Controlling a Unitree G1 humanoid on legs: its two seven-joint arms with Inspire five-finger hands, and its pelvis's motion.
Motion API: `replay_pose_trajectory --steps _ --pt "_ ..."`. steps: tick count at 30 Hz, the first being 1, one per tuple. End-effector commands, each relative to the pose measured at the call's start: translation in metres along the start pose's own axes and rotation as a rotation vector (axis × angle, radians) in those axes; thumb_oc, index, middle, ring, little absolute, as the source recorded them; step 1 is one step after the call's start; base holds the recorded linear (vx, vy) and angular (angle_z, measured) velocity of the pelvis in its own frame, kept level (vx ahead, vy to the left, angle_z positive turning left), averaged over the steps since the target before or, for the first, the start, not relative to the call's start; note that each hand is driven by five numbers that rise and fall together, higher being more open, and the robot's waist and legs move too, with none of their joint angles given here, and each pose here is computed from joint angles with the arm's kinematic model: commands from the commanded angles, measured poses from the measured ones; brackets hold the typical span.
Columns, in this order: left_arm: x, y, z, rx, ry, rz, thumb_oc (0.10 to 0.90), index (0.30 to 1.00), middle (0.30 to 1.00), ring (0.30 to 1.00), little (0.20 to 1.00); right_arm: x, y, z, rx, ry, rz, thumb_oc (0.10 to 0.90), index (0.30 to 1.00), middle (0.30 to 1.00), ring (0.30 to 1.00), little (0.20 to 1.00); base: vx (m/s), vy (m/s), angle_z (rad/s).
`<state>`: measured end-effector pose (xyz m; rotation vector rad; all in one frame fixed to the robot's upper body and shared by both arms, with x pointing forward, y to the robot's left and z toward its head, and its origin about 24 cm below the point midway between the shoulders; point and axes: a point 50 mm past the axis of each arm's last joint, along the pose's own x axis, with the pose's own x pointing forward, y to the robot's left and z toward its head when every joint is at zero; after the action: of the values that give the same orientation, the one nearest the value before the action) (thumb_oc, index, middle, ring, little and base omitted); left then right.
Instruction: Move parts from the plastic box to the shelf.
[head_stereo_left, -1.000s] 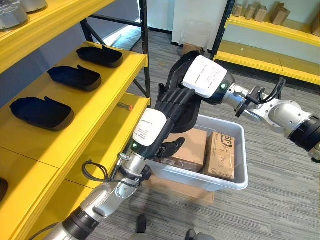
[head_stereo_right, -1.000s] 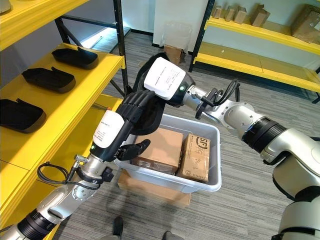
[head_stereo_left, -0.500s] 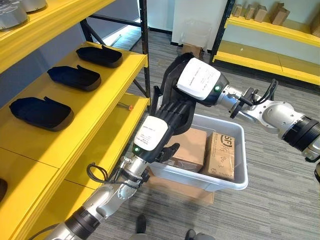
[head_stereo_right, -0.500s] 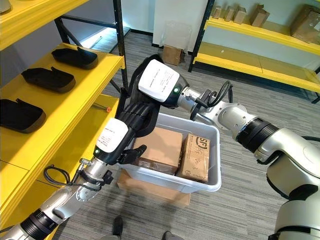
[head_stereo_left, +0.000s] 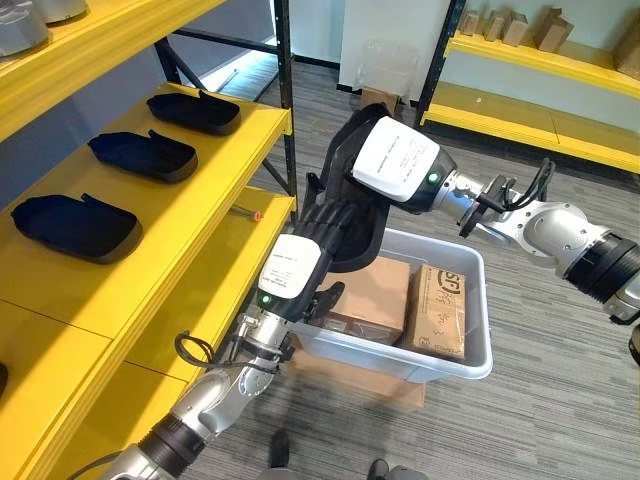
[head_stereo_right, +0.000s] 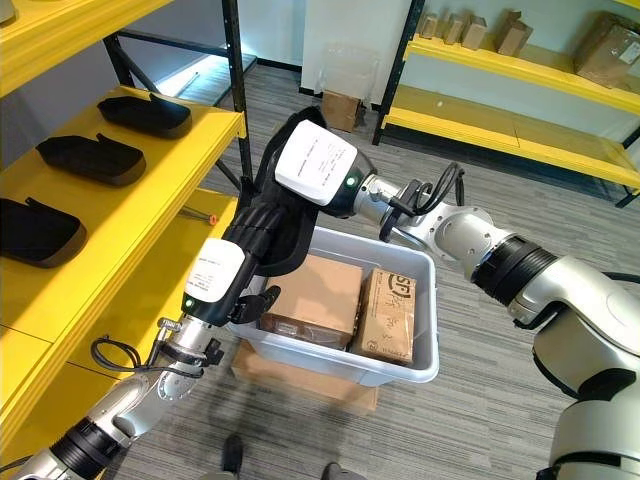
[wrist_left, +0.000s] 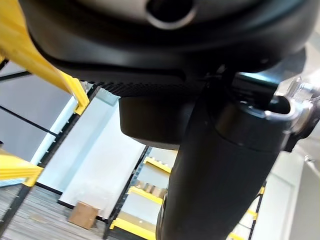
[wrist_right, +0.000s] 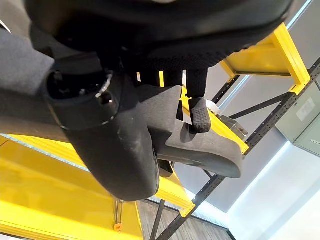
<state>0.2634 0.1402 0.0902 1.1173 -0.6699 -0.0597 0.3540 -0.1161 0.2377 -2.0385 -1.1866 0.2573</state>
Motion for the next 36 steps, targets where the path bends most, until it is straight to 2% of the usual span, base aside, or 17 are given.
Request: replay_pose_trajectory --steps 1,22,23,24,36 --pt "0.018 0.028 -0.015 0.086 0.022 0.168 0.900 1.000 1.000 1.000 1.000 0.029 -0.089 -0.060 -0.148 0.197 -0.344 0.400 0.300 0.300 0.300 0.300 0.00 -0.001 -0.09" --pt "0.042 0.003 0.008 0.039 -0.061 0.079 0.900 1.000 1.000 1.000 1.000 0.051 -0.100 -0.054 -0.106 0.210 -0.404 0.400 0.300 0.300 0.300 0.300 0.00 0.000 0.00" --pt "0.042 0.001 0.008 0.036 -0.057 0.070 0.551 0.511 0.511 0.511 0.511 0.052 -0.100 -0.053 -0.101 0.210 -0.407 0.400 0.300 0.300 0.300 0.300 0.00 0.000 0.00" --pt "0.043 -0.001 0.009 0.033 -0.057 0.063 0.400 0.300 0.300 0.300 0.300 0.053 -0.100 -0.052 -0.096 0.212 -0.407 0.400 0.300 0.300 0.300 0.300 0.00 0.000 0.00" --pt "0.045 -0.008 0.010 0.020 -0.054 0.030 0.400 0.300 0.300 0.300 0.300 0.058 -0.101 -0.051 -0.068 0.233 -0.418 0.400 0.300 0.300 0.300 0.300 0.01 0.000 0.00"
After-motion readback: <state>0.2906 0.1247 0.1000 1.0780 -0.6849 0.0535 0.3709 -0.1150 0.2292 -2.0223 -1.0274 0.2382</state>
